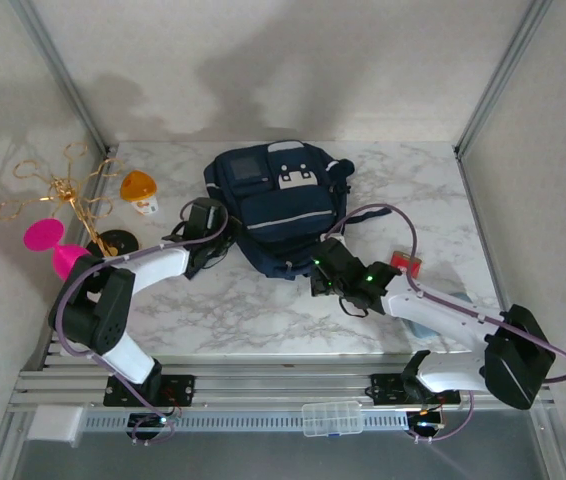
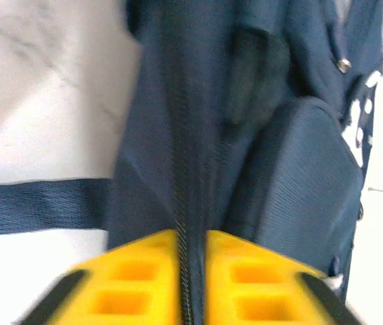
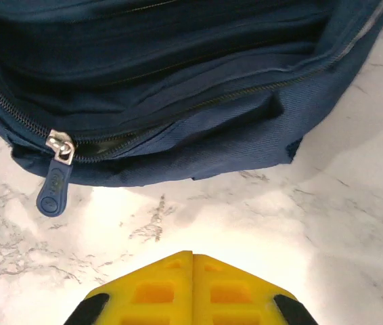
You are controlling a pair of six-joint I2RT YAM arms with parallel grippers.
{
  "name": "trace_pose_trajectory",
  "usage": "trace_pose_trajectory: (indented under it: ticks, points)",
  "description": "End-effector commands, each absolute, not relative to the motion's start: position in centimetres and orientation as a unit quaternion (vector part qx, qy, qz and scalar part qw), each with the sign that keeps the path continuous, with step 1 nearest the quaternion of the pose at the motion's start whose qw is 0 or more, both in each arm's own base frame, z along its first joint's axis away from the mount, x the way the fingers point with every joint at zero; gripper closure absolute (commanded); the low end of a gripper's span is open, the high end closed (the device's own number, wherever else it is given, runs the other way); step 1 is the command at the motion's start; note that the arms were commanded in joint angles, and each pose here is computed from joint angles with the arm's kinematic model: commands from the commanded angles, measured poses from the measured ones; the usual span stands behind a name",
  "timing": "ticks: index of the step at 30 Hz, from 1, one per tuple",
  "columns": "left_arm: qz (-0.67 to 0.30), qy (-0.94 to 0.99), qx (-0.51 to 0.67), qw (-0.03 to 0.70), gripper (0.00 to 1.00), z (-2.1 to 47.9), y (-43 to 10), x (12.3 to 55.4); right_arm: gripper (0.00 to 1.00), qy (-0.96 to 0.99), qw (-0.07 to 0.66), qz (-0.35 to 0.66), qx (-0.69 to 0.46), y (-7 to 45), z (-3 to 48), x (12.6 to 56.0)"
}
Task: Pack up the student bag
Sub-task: Zip the student bag at the center of the table.
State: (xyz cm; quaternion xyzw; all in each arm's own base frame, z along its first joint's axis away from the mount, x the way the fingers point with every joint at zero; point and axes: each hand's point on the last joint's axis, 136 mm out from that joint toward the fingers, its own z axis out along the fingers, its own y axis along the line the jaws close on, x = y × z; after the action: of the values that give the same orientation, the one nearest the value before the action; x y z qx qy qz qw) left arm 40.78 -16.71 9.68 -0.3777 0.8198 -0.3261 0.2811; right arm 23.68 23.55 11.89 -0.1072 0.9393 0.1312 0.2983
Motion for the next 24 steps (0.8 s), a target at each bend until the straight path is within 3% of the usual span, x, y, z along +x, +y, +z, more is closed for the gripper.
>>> trace_pose_trajectory:
  ticks: [1, 7, 14, 18, 24]
  points:
    - [-0.372, 0.817, -0.323, 0.3, 0.67, 12.6, -18.7, 41.1, 1.0, 0.925, 0.309, 0.166, -0.146, 27.3, 13.1, 24.2]
    - [-0.356, 0.818, -0.344, 0.293, 0.53, 11.3, -18.2, 36.7, 1.0, 0.914, 0.3, 0.195, -0.192, 29.7, 12.8, 24.2]
    - [-0.4, 0.801, -0.358, 0.266, 0.41, 11.0, -21.7, 33.3, 0.71, 0.926, 0.27, 0.209, -0.162, 30.1, 12.0, 24.6]
    - [-0.398, 0.798, -0.38, 0.247, 0.43, 9.6, -22.8, 32.9, 0.62, 0.935, 0.268, 0.189, -0.136, 29.9, 11.6, 25.9]
    - [-0.397, 0.788, -0.399, 0.249, 0.51, 8.9, -23.3, 34.0, 0.56, 0.939, 0.253, 0.196, -0.124, 31.2, 10.7, 26.7]
